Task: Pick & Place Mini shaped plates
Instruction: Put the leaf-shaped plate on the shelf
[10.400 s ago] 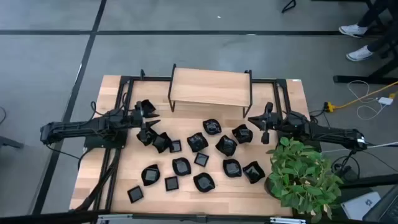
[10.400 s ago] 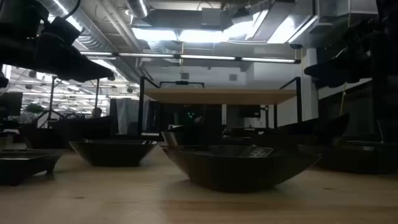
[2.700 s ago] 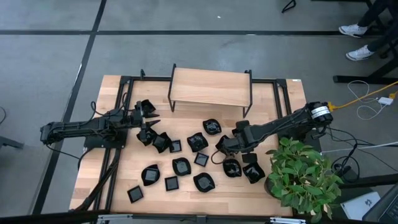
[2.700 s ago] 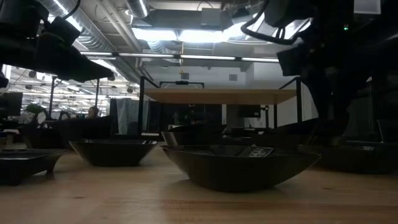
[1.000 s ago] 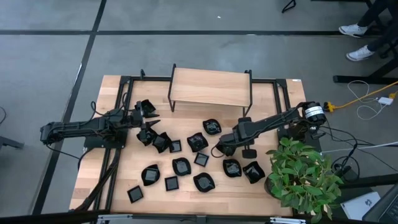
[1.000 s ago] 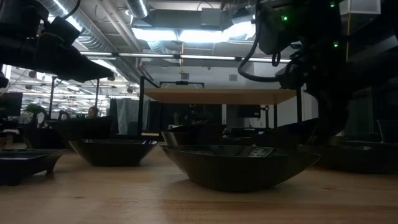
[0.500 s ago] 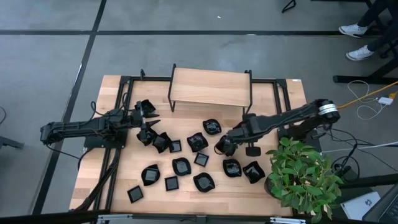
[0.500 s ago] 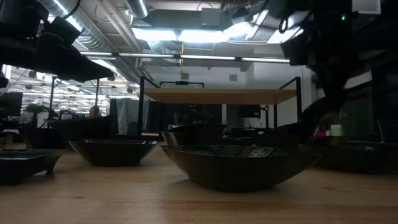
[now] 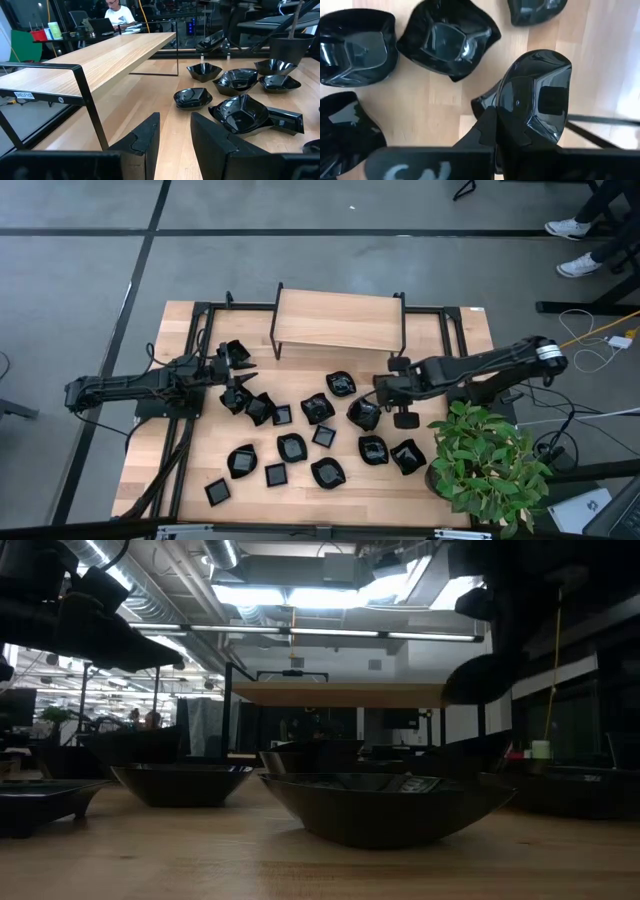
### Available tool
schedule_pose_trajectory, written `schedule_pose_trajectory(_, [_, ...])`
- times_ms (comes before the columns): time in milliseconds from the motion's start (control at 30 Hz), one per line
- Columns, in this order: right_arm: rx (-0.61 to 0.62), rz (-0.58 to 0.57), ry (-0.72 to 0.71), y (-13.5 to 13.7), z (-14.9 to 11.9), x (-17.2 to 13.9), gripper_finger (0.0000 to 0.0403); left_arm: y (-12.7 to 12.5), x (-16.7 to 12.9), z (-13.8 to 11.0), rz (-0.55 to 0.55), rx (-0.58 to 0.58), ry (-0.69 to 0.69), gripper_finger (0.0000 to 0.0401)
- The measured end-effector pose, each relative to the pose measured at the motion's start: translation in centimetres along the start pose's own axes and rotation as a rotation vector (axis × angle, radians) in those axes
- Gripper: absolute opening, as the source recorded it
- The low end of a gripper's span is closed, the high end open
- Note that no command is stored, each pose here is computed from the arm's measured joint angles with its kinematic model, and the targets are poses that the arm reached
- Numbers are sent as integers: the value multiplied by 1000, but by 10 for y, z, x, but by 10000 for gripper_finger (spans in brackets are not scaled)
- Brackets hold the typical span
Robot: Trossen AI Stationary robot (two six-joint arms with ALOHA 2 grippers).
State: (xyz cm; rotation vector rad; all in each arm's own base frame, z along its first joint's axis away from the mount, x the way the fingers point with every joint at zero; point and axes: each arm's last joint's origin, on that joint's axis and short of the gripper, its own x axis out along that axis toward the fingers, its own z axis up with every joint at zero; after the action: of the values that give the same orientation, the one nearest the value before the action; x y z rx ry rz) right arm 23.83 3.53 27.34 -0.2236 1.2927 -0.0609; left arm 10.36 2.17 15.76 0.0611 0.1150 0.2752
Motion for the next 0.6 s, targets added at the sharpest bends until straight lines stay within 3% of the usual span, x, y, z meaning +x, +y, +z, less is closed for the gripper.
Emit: schedule_pose_trajectory(600, [-62, 14, -101, -16, 13, -11, 5, 0, 0, 0, 0, 0, 0, 104])
